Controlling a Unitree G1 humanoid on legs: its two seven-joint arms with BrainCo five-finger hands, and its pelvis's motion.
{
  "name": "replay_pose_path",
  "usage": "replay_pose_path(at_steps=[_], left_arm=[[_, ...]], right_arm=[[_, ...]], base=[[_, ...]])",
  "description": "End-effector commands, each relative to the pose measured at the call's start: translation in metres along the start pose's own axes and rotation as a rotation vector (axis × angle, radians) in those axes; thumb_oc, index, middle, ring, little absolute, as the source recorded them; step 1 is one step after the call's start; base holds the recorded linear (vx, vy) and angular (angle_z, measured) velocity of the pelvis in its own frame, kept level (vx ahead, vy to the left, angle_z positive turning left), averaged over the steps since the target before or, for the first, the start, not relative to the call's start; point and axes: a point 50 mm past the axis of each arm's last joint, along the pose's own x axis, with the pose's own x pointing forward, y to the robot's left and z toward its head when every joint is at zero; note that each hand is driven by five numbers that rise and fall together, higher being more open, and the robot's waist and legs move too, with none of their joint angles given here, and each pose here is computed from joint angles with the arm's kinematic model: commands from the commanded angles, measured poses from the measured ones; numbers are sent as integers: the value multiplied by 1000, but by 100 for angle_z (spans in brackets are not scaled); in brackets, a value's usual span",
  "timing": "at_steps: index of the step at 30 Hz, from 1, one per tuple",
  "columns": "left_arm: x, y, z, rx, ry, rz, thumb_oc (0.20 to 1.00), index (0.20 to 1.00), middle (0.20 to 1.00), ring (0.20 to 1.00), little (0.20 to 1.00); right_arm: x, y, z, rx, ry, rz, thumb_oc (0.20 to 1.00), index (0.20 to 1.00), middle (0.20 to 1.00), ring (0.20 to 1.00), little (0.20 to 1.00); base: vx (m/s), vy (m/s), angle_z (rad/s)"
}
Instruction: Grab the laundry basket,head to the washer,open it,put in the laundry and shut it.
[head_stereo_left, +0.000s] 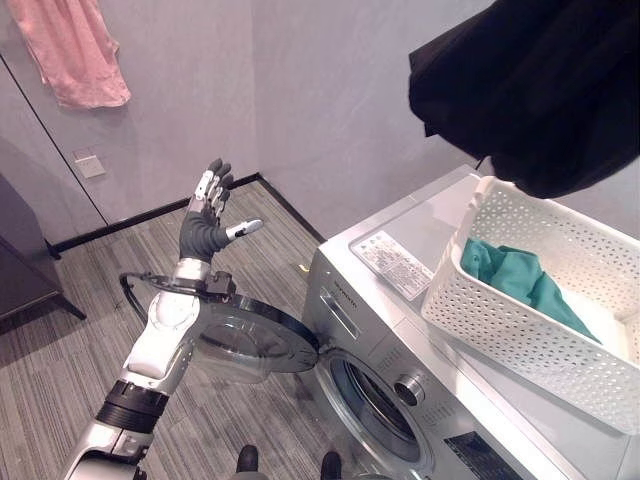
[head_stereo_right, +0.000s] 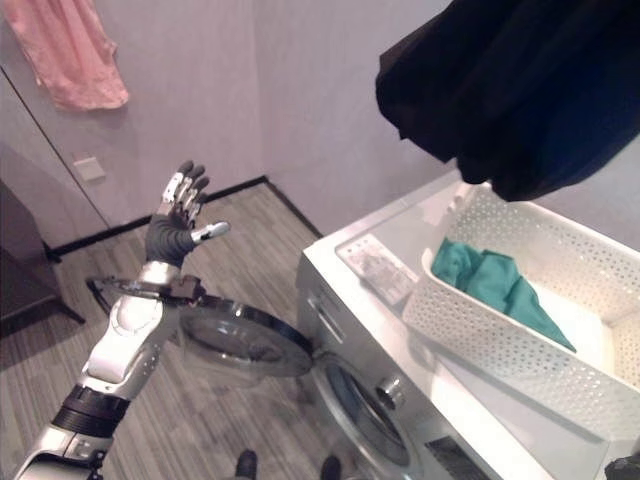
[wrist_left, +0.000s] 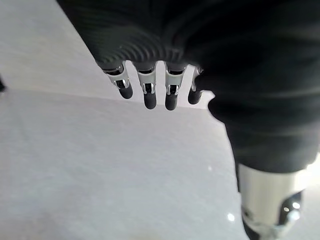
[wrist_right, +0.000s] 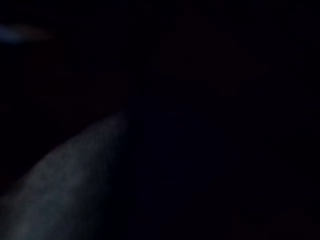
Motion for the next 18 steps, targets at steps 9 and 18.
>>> replay_pose_path(at_steps=[9, 18], left_arm=[[-21, 18, 4, 49, -41, 54, 1000, 1000, 1000, 1000, 1000], [-35, 25, -14, 63, 51, 119, 1000, 1000, 1000, 1000, 1000]], right_arm=[[26, -69, 35, 56, -151, -332, 200, 200, 200, 200, 200], [-30, -69, 52, 225, -227, -419, 200, 200, 200, 200, 200]], base=[[-191, 264, -27], [-247, 239, -58]])
